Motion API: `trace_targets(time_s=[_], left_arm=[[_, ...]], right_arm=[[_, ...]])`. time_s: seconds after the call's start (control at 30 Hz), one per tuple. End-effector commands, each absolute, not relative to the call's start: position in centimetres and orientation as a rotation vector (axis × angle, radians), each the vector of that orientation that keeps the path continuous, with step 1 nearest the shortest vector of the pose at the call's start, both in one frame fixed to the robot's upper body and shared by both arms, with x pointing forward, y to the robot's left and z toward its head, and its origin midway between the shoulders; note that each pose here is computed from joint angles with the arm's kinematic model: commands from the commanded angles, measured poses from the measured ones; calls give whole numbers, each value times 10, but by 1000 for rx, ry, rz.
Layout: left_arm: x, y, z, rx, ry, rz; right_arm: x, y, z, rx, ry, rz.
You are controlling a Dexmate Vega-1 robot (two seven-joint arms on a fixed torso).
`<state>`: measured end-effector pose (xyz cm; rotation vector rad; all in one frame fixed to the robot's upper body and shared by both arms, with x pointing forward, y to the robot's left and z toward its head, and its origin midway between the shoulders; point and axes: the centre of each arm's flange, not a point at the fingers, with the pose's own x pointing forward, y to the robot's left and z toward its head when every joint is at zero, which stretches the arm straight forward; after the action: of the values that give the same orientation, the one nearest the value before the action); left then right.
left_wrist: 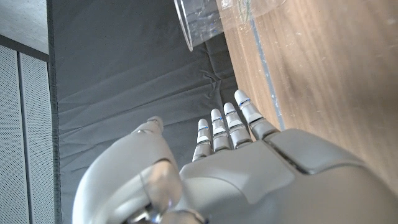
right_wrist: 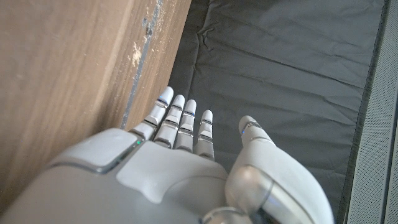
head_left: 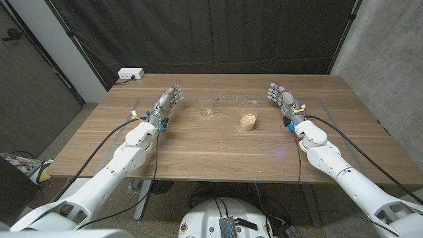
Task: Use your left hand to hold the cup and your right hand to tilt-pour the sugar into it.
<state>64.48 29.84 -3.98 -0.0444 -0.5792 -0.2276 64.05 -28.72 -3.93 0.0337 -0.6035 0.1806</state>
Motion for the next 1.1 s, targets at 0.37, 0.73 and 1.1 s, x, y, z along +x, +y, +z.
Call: trace_targets(time_s=[0.37, 0.73, 1.1], left_arm=[[634, 314, -44, 25, -605, -290], [642, 319, -32, 89, -606, -301], [646, 313, -22, 138, -598, -312]], right_arm=[[619, -292, -47, -198, -664, 213], [630, -308, -36, -422, -706, 219], [632, -326, -30, -605, -699, 199]])
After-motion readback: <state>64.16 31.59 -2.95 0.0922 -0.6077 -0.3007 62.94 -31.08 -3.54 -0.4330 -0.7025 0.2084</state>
